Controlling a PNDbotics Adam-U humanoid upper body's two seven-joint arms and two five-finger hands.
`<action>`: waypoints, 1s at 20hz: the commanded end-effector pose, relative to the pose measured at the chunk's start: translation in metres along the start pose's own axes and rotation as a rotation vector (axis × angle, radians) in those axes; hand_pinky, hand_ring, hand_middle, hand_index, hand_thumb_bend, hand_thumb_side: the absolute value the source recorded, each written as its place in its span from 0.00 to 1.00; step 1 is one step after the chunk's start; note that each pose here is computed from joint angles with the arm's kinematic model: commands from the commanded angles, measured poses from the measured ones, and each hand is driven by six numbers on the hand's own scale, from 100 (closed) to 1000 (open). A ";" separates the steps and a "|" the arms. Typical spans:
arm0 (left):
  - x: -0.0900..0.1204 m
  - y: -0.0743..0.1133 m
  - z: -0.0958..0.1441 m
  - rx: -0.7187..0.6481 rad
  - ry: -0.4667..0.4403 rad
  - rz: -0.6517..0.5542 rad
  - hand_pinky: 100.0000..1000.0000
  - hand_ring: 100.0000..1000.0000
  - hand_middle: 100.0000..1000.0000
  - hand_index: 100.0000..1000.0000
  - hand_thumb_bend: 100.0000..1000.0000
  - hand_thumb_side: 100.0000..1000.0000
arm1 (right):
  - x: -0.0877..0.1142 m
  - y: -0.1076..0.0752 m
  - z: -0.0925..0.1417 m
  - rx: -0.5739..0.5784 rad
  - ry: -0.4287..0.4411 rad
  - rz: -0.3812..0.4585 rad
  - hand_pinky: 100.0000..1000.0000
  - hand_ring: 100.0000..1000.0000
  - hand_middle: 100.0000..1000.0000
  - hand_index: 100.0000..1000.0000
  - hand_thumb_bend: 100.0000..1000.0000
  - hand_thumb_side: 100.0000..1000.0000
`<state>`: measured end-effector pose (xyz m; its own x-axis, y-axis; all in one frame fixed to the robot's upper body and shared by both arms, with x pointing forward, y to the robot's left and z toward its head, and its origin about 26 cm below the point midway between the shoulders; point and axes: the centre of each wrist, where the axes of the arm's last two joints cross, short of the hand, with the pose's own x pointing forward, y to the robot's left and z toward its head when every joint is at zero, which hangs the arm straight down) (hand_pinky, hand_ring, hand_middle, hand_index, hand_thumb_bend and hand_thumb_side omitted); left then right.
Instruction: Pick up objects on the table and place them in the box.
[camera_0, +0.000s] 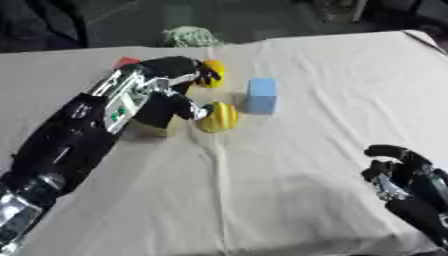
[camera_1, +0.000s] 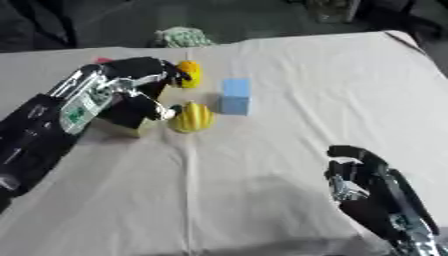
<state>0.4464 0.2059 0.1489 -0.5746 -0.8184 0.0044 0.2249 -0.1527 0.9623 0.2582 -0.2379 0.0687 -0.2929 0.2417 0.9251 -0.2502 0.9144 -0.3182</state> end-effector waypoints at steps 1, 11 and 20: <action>-0.004 0.006 -0.005 0.032 0.026 -0.020 0.80 0.73 0.73 0.93 0.18 0.44 | 0.009 -0.002 -0.003 0.008 -0.037 0.001 0.57 0.55 0.69 0.74 0.00 0.22; -0.002 -0.017 -0.018 0.099 0.056 -0.010 0.81 0.74 0.76 0.95 0.18 0.45 | 0.008 -0.001 -0.003 0.009 -0.034 -0.001 0.57 0.55 0.69 0.74 0.00 0.22; -0.006 -0.023 -0.017 0.065 0.027 0.008 0.68 0.46 0.42 0.65 0.00 0.07 | 0.007 -0.002 -0.003 0.003 -0.031 0.000 0.57 0.55 0.69 0.74 0.00 0.22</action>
<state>0.4549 0.1972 0.1114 -0.5576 -0.8298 0.0239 0.2023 -0.1079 0.9734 0.2580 -0.2363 0.0685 -0.2945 0.2359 0.9261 -0.2587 0.9132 -0.3149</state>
